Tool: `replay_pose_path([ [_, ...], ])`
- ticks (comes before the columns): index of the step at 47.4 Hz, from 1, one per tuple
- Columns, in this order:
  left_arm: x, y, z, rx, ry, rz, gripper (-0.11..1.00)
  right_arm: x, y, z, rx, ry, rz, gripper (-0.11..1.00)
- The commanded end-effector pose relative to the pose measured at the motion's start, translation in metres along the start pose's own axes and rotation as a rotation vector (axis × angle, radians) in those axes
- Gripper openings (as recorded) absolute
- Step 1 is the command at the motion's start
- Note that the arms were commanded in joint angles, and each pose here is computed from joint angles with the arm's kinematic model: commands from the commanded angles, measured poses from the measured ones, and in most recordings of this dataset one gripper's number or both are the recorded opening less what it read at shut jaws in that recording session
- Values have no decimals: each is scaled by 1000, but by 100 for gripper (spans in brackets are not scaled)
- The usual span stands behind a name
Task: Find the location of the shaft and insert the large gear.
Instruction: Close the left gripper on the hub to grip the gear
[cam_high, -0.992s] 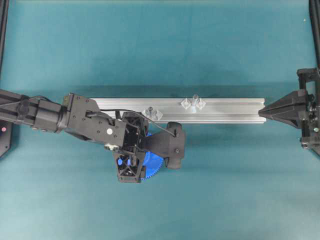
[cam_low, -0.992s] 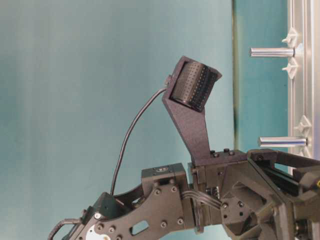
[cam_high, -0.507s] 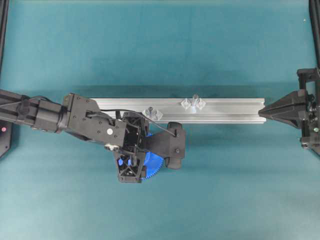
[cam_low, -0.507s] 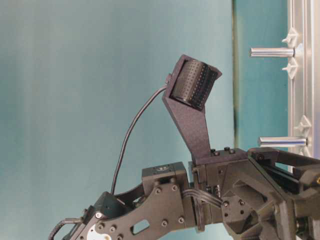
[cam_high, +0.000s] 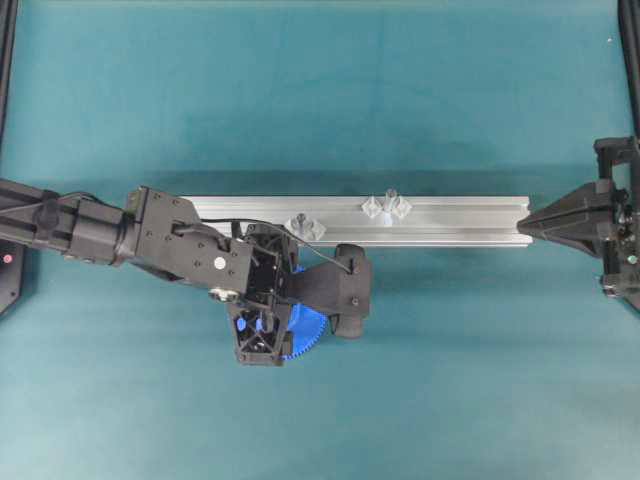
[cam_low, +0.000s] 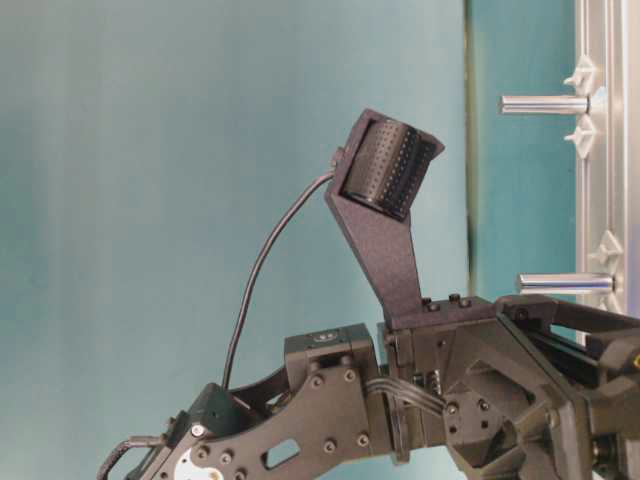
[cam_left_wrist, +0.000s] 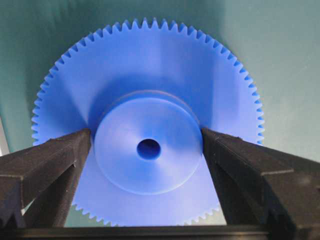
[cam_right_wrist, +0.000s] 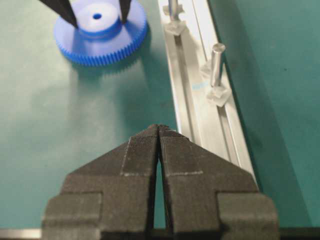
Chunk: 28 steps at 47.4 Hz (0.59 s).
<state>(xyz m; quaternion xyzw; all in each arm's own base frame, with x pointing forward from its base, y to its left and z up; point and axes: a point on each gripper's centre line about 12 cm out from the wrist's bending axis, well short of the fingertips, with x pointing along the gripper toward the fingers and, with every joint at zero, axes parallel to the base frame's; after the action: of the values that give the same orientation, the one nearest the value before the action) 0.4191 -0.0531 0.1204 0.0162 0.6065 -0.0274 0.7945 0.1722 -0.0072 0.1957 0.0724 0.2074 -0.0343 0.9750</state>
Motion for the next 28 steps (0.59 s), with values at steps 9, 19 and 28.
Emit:
replay_pose_path([
  [9,1,1,0,-5,0,2,92,1,0,4,12,-8,1,2],
  [19,-1,1,-1,-13,14,4,70,0,1,4,12,-9,1,2],
  [28,-2,1,-1,-13,11,3,70,1,0,4,12,-8,1,2],
])
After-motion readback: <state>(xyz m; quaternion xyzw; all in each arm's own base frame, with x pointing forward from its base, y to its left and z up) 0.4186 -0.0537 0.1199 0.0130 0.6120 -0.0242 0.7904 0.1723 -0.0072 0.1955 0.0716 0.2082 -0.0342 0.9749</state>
